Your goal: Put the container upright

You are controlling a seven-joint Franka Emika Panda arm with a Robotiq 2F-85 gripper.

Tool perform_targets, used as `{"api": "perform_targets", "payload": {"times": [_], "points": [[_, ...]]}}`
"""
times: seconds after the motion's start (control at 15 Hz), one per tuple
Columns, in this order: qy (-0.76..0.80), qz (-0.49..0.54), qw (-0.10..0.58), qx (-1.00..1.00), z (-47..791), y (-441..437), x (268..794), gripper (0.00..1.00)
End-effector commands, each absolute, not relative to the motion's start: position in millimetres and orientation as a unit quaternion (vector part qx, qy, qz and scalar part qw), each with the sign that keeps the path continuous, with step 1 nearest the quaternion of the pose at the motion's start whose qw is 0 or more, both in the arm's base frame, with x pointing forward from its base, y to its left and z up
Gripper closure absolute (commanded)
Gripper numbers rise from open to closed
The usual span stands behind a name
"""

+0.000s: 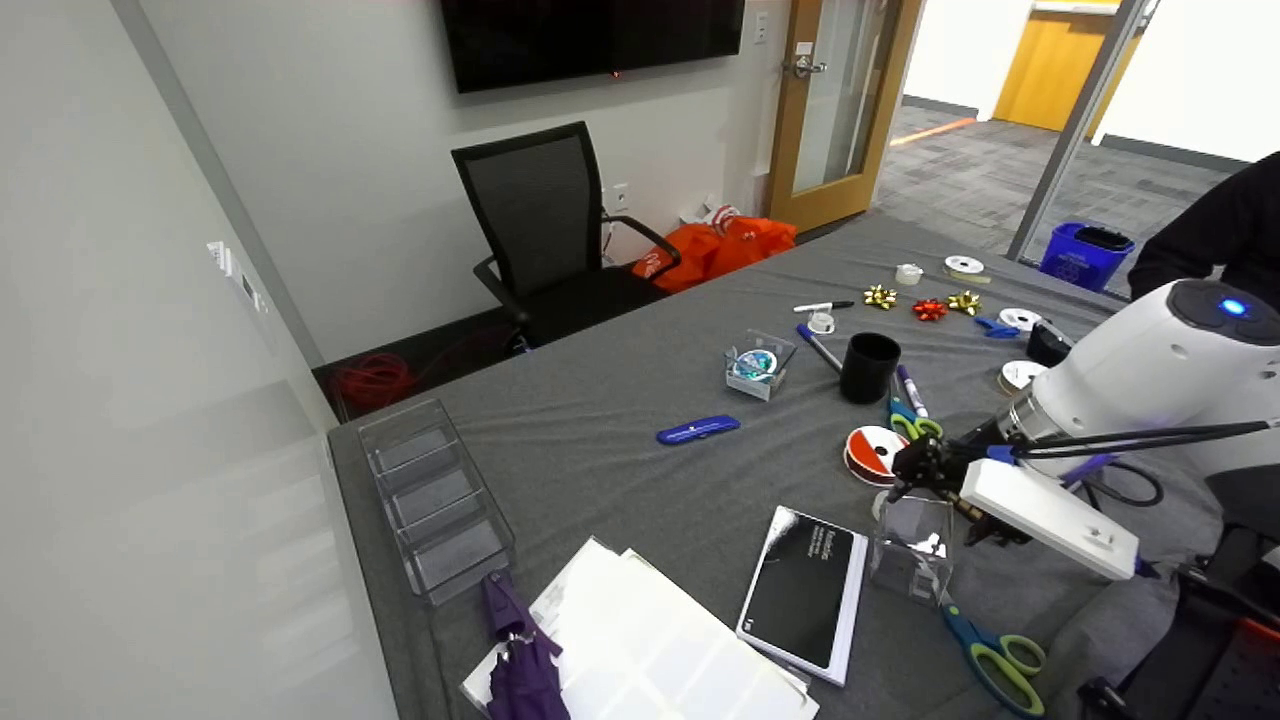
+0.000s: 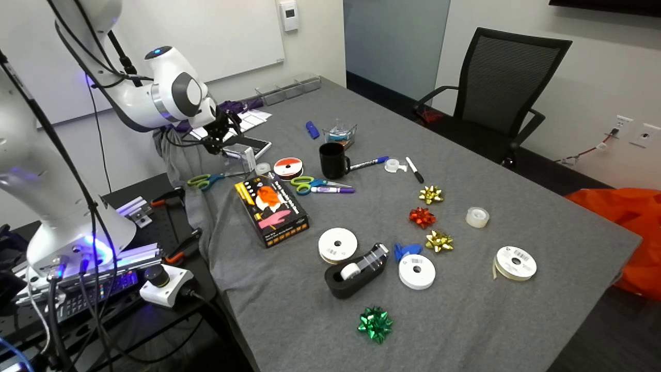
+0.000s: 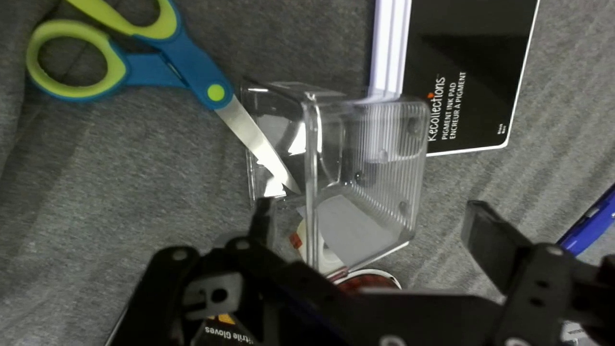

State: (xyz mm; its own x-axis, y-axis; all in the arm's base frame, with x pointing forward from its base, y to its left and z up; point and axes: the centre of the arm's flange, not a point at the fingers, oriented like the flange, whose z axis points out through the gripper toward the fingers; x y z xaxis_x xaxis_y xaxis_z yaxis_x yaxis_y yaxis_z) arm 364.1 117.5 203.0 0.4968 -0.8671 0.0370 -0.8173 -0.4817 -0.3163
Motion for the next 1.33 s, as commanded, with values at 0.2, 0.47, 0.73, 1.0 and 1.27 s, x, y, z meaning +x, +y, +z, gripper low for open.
{"api": "perform_targets", "payload": {"times": [0.2,0.47,0.73,1.0,1.27], "points": [[0.489,-0.111,0.135,-0.854,184,109,371,0.33],[0.498,-0.118,0.136,-0.848,188,103,382,0.63],[0.506,-0.110,0.124,-0.847,189,96,383,0.91],[0.506,-0.099,0.123,-0.848,195,92,388,0.97],[0.505,-0.101,0.131,-0.847,199,91,389,0.98]]}}
